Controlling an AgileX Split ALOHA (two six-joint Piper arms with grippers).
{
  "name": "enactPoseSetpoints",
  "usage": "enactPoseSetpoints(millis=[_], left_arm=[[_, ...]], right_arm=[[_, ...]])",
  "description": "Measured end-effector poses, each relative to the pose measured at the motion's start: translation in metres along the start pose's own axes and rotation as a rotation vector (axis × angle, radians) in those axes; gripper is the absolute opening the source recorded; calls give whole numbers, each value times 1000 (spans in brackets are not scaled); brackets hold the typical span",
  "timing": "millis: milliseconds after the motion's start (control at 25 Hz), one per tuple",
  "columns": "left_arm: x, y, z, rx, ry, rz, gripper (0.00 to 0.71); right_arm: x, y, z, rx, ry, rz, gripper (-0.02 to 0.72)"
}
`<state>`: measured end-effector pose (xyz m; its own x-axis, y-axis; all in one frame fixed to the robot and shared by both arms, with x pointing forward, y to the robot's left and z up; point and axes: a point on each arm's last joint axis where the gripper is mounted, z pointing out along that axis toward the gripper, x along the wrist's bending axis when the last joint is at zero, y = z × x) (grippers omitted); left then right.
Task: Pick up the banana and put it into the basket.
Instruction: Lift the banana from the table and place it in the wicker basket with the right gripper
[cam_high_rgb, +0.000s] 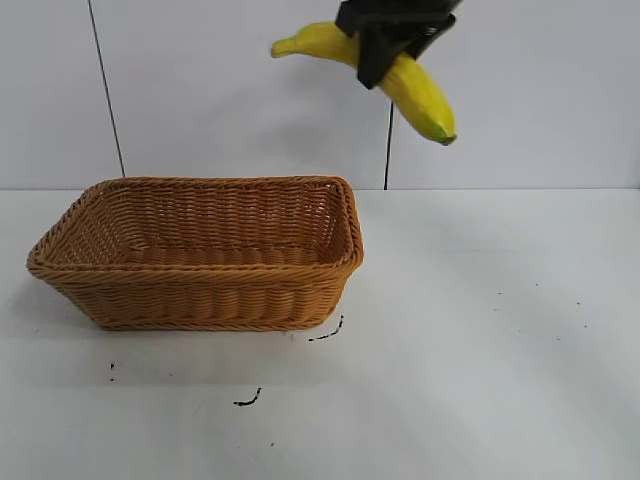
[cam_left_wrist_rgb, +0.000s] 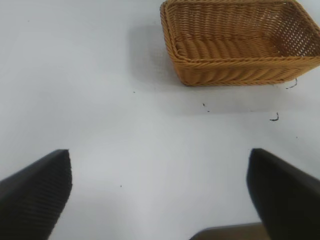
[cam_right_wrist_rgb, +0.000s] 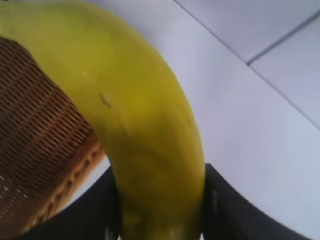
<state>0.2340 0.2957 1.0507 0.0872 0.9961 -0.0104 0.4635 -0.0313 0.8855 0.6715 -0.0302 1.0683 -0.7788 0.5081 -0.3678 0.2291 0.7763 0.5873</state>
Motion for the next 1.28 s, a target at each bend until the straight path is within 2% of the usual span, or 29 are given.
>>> enactPoseSetpoints(millis=[200,360,600,960,1120,1280], left_arm=[[0,0,0,0,0,0,690],[0,0,0,0,0,0,690],[0,0,0,0,0,0,690],[0,0,0,0,0,0,690],[0,0,0,0,0,0,690],[0,0,0,0,0,0,690]], right_arm=[[32,10,39,-72,2,-112,299],[47,4,71,-87,5,-147,299],[64,-15,104,-23,55,-154,299],[73,-25,121,-12,99,-108,299],[80,-36,140,-1,107,-103,299],[80,-35,142,-24,89,-101,299]])
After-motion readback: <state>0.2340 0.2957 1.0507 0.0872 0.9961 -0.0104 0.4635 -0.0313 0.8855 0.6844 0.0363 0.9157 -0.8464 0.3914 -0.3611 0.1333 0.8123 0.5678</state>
